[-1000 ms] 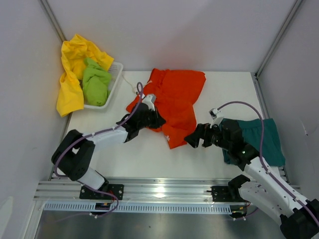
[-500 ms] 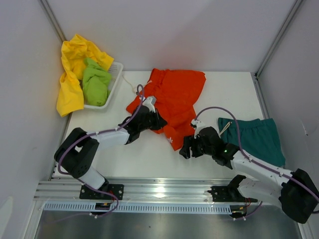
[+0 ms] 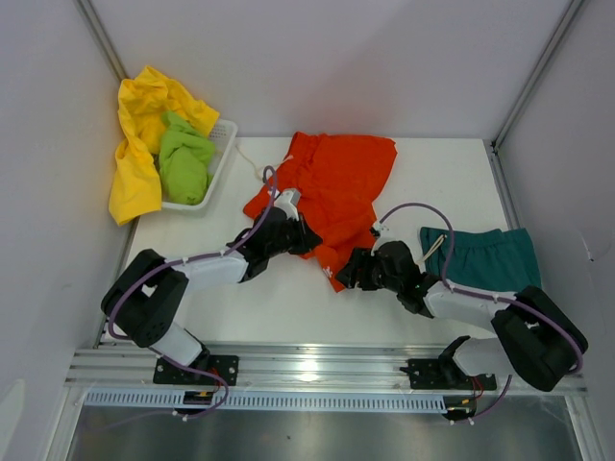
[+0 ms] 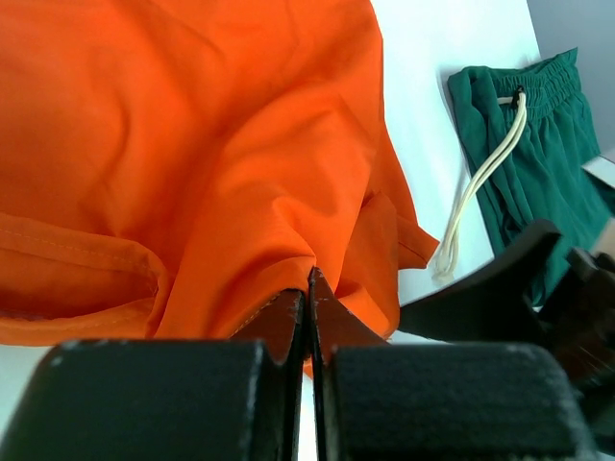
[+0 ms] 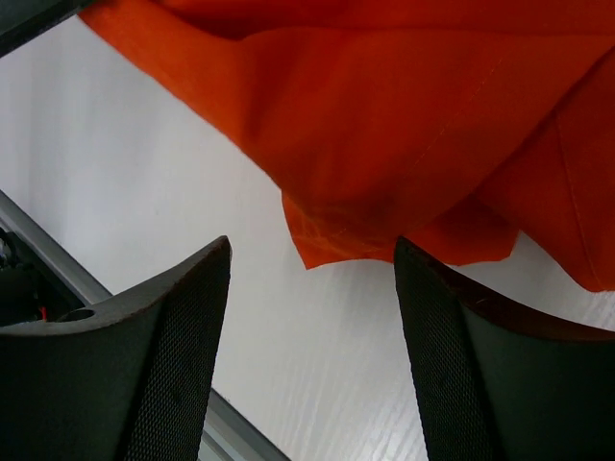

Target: Fold and stack the shorts

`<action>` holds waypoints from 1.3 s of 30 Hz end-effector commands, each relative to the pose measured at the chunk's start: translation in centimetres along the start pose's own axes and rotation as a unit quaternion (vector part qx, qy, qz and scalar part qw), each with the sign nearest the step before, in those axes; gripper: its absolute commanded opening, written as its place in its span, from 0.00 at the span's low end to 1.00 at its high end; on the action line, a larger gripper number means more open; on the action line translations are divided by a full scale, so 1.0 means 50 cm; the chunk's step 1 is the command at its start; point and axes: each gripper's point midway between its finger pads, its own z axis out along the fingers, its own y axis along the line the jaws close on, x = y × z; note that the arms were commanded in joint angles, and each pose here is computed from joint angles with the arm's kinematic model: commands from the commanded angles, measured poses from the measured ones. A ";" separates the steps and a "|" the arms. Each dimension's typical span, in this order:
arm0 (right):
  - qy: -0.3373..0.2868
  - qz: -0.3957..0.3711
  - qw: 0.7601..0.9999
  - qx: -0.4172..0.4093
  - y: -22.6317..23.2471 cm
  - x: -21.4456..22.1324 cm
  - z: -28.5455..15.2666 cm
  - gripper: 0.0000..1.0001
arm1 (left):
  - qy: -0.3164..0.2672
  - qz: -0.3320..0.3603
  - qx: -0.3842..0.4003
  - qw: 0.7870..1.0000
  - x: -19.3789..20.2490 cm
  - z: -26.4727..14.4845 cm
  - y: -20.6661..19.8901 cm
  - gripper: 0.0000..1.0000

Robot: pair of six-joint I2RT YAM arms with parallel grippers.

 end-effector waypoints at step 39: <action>0.094 -0.093 0.982 0.138 -0.024 0.087 -0.122 0.21 | 0.012 0.050 -0.049 0.997 0.037 -0.018 0.016 0.00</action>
